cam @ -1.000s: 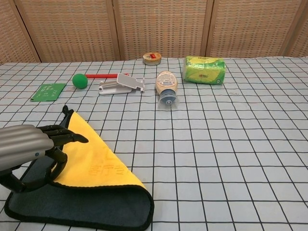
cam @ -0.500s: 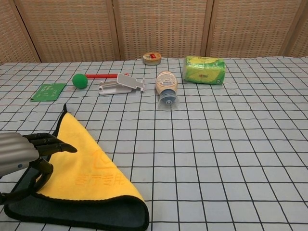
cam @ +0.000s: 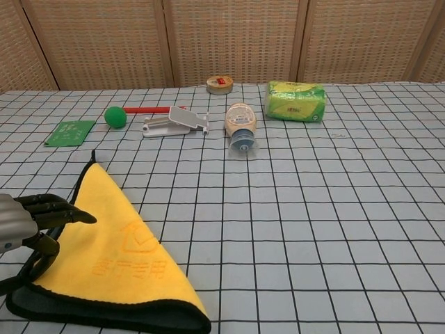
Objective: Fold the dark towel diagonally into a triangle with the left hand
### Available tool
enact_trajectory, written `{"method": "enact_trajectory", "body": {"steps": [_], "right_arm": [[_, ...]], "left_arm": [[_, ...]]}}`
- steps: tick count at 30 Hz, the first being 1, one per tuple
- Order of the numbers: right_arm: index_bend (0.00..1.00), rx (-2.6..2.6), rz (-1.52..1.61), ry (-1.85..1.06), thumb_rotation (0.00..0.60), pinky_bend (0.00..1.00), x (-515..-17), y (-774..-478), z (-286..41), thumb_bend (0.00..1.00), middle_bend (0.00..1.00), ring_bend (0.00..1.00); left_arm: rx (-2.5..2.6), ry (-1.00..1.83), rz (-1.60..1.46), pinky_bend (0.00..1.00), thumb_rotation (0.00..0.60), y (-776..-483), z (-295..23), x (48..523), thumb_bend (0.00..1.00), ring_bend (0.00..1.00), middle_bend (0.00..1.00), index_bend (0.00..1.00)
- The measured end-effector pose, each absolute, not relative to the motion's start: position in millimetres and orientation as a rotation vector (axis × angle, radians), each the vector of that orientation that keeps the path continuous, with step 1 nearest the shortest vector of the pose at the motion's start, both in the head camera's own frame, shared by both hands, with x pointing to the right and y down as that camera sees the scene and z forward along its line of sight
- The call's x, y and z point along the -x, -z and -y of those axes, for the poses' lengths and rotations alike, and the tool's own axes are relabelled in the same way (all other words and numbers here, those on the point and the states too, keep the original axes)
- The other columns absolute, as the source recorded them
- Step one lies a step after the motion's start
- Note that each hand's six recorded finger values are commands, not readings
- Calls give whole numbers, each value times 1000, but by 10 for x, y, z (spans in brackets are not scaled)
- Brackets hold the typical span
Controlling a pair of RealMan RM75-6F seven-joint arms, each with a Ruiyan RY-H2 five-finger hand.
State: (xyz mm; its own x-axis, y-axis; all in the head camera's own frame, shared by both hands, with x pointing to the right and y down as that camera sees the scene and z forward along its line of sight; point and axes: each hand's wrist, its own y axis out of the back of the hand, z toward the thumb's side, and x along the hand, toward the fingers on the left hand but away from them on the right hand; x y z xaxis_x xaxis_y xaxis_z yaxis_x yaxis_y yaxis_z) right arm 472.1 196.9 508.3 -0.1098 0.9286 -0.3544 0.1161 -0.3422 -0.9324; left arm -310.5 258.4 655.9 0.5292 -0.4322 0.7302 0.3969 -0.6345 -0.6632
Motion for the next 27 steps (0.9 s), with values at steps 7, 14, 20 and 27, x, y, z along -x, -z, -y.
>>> {"method": "enact_trajectory", "body": {"steps": [7, 14, 20, 27], "right_arm": [[53, 1482, 1191, -1524, 600, 0, -4718, -5075, -1972, 0, 0, 0], [53, 1482, 1194, -1523, 600, 0, -4724, -5068, -1972, 0, 0, 0], [53, 1484, 1192, -1521, 600, 0, -4720, -5067, -1971, 0, 0, 0], [53, 1484, 1192, -1517, 600, 0, -4712, -5061, -1973, 0, 0, 0]], "left_arm": [[1904, 1216, -10, 0, 600, -6564, -2628, 3122, 514, 0, 0, 541], [1888, 1231, 0, 0, 600, -6565, -2644, 3171, 514, 0, 0, 539], [1873, 1247, 12, 0, 600, -6573, -2655, 3221, 515, 0, 0, 539], [1866, 1264, 21, 0, 600, -6577, -2673, 3280, 514, 0, 0, 538]]}}
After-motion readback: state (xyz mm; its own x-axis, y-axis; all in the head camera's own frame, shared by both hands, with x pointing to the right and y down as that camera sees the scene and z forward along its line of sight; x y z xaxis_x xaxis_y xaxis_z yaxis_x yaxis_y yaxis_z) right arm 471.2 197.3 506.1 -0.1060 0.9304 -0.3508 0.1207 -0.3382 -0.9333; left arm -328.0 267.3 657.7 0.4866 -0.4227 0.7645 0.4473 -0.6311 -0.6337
